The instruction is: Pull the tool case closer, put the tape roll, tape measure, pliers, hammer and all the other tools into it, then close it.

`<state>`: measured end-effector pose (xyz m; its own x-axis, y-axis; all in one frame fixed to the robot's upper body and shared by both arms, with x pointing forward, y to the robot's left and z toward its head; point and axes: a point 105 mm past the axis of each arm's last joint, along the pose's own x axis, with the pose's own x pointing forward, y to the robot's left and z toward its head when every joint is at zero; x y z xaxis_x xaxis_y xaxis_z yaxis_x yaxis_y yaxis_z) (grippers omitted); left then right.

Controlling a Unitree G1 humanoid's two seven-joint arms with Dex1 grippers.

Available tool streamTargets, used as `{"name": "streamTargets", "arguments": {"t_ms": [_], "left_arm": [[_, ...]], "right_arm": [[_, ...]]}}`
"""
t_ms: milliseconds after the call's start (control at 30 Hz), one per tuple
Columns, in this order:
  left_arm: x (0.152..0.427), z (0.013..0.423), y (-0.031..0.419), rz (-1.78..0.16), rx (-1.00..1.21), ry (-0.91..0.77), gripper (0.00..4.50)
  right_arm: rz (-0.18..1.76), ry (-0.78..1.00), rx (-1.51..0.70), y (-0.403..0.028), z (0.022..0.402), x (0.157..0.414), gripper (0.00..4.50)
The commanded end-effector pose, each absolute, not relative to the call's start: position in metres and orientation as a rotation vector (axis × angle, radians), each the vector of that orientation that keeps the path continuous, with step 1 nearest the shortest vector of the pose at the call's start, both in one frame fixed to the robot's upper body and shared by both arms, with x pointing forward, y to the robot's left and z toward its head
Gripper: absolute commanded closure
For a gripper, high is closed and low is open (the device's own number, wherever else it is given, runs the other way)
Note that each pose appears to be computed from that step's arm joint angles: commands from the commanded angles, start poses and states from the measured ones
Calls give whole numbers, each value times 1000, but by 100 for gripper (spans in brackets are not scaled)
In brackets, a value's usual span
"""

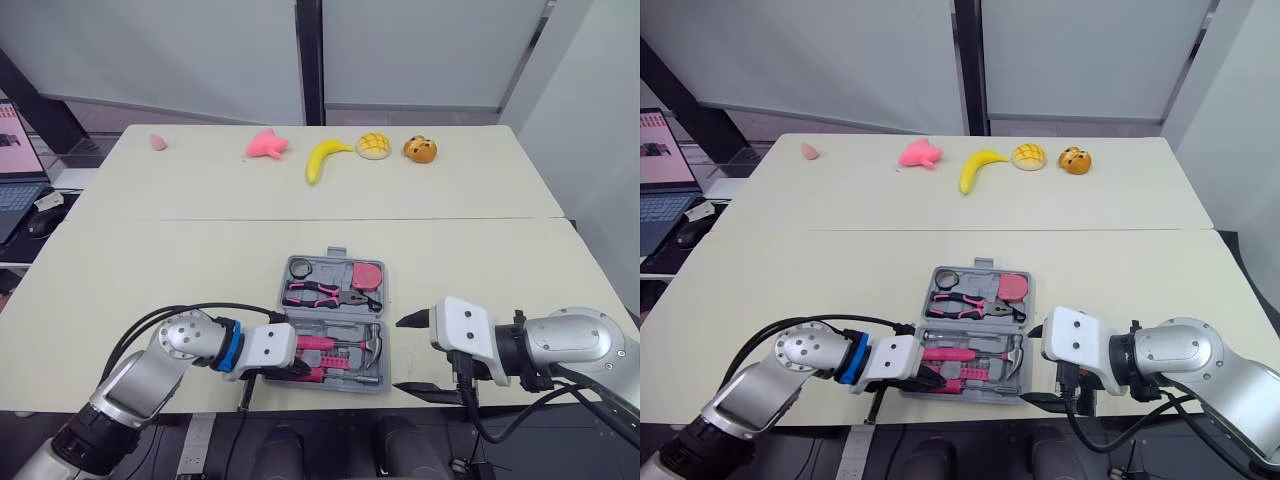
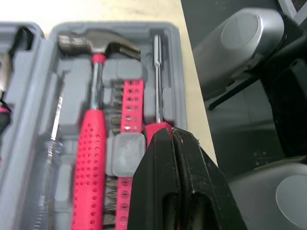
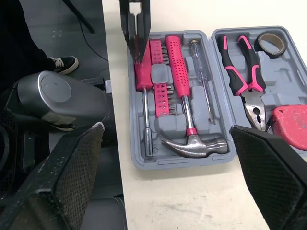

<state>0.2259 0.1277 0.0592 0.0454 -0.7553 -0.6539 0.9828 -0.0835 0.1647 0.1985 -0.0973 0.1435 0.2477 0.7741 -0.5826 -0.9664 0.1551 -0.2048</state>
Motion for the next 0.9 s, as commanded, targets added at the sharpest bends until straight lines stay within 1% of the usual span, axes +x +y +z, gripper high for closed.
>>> {"name": "streamTargets", "arguments": {"t_ms": [33, 267, 400, 500, 600, 667, 733, 833, 900], "left_arm": [[226, 49, 129, -1503, 738, 413, 448], [228, 25, 141, -1449, 734, 482, 448], [225, 21, 143, -1451, 708, 475, 448], [227, 31, 149, -1432, 656, 444, 448], [232, 57, 159, -1419, 569, 372, 448], [244, 80, 169, -1359, 495, 331, 448], [258, 92, 183, -1284, 491, 323, 448], [282, 93, 209, -1159, 556, 338, 450], [296, 91, 220, -1097, 582, 338, 450]], "right_arm": [[1301, 347, -623, -94, 149, 198, 0], [1301, 345, -623, -94, 149, 198, 0], [1304, 343, -621, -93, 149, 197, 0], [1303, 327, -614, -93, 152, 198, 0], [1277, 300, -611, -94, 154, 202, 0], [1210, 277, -605, -100, 154, 214, 0], [1140, 266, -596, -106, 150, 226, 0], [1040, 285, -628, -118, 135, 243, 64], [992, 301, -676, -125, 122, 251, 133]]}}
